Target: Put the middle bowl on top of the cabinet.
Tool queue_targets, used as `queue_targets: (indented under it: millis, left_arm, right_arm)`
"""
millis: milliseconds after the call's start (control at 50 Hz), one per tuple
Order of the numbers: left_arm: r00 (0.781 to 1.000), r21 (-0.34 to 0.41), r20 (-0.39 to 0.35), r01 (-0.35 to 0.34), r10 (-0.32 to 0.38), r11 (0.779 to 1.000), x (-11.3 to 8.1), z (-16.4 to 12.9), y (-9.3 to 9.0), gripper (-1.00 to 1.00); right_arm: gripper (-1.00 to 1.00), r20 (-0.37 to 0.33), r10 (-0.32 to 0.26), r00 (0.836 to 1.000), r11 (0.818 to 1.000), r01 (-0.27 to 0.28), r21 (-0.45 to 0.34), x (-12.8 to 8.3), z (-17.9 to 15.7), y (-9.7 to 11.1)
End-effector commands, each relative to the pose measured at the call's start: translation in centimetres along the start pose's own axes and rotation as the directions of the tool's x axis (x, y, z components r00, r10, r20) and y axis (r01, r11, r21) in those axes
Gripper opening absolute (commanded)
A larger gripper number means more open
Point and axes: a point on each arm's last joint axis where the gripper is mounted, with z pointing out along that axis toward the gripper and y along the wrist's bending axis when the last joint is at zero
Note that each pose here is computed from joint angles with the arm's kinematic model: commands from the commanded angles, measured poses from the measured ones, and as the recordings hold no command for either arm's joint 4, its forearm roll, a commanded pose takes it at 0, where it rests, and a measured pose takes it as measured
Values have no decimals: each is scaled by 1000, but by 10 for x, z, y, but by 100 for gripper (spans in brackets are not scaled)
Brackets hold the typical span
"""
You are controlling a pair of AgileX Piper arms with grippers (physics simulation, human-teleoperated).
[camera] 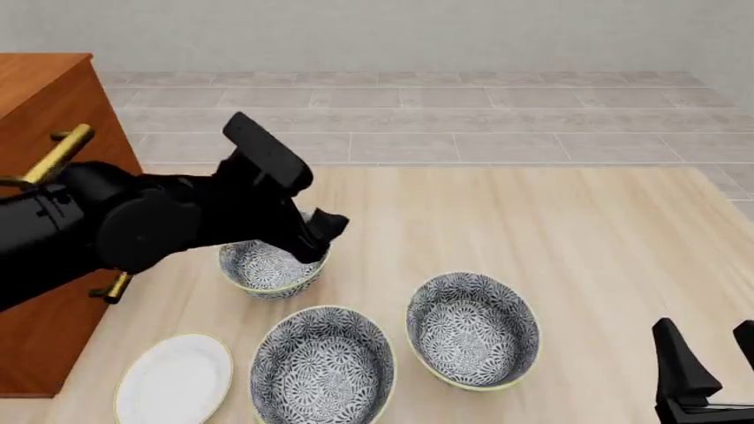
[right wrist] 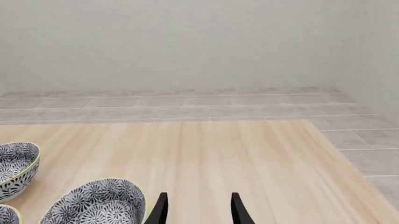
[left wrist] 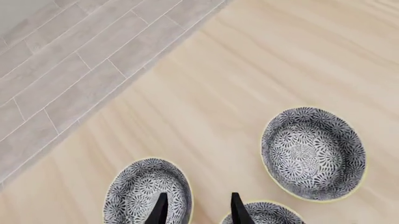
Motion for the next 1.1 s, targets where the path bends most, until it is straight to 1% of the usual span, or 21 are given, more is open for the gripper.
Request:
queue_targets:
  millis: [20,40,80,120,160,180,200,220,240,280,300,320,340,380,400,520,680,720,820,980,1100]
  left_arm:
    - [998,46,-49,-27,30,999,-10,21,-11,100]
    - [998,44,-56,-17,19,999,-10,24,-10,100]
    - [997,54,-61,-35,38,998,-10,28,-13,100]
    - [998,50,-63,-10,13,999,-15,31,-11,100]
    - [998,54,-59,-16,19,998,-17,31,-12,100]
    - [998,46,-61,-10,13,999,-18,32,-9,100]
    - [998,46,-66,-12,15,999,-17,34,-9,100]
    - [997,59,-72,-28,32,998,-16,36,-13,100]
    - [996,61,-79,-39,44,997,-15,37,-14,100]
    - [995,63,-88,-40,45,997,-14,40,-14,100]
    - [995,63,-85,-41,47,997,-15,40,-14,100]
    - [996,54,-72,-57,61,997,-16,39,-11,100]
    - [996,70,-83,-23,28,997,-19,41,-17,100]
    - [996,67,-78,-43,48,997,-18,42,-15,100]
    - [996,73,-79,-43,49,996,-19,43,-18,100]
    - [995,87,-89,-31,39,996,-23,52,-23,100]
    - [994,99,-106,-29,39,995,-20,66,-29,100]
    - [993,111,-112,-34,46,993,-18,69,-34,100]
    - [993,121,-111,-31,45,992,-19,75,-39,100]
    - [992,127,-119,-26,41,992,-17,85,-44,100]
    - [991,142,-129,-17,36,990,-14,92,-52,100]
  right_arm:
    - [100,-2,3,1000,1000,-3,-1,0,0,0]
    - [100,-2,4,1000,1000,-4,-2,0,0,0]
    - [100,-1,3,1000,1000,-3,-2,0,0,0]
    - [100,-2,4,1000,1000,-4,-1,0,0,0]
    - [100,-3,3,1000,1000,-3,0,0,0,0]
    - [100,-4,2,1000,1000,-2,0,0,0,0]
    - [100,-6,0,1000,1000,0,2,1,0,0]
    - [100,-7,1,1000,1000,-1,3,1,0,0]
    - [100,-7,2,1000,1000,-2,4,1,0,0]
    - [100,-9,2,1000,1000,-2,3,1,0,0]
    - [100,-10,2,1000,1000,-2,2,1,0,0]
    - [100,-10,2,1000,1000,-2,1,1,0,0]
    - [100,-10,2,1000,1000,-2,0,1,0,0]
    - [100,-11,2,1000,1000,-2,-2,1,0,0]
    - [100,-11,2,1000,1000,-2,-2,1,0,0]
    - [100,-12,3,1000,1000,-3,2,1,0,0]
    - [100,-18,2,1000,1000,-2,7,2,0,0]
    - [100,-20,2,1000,1000,-2,7,2,0,0]
    - [100,-23,4,1000,1000,-4,6,2,0,0]
    - [100,-27,3,1000,1000,-3,12,2,0,-1]
    - [100,-31,3,1000,1000,-2,11,3,1,-1]
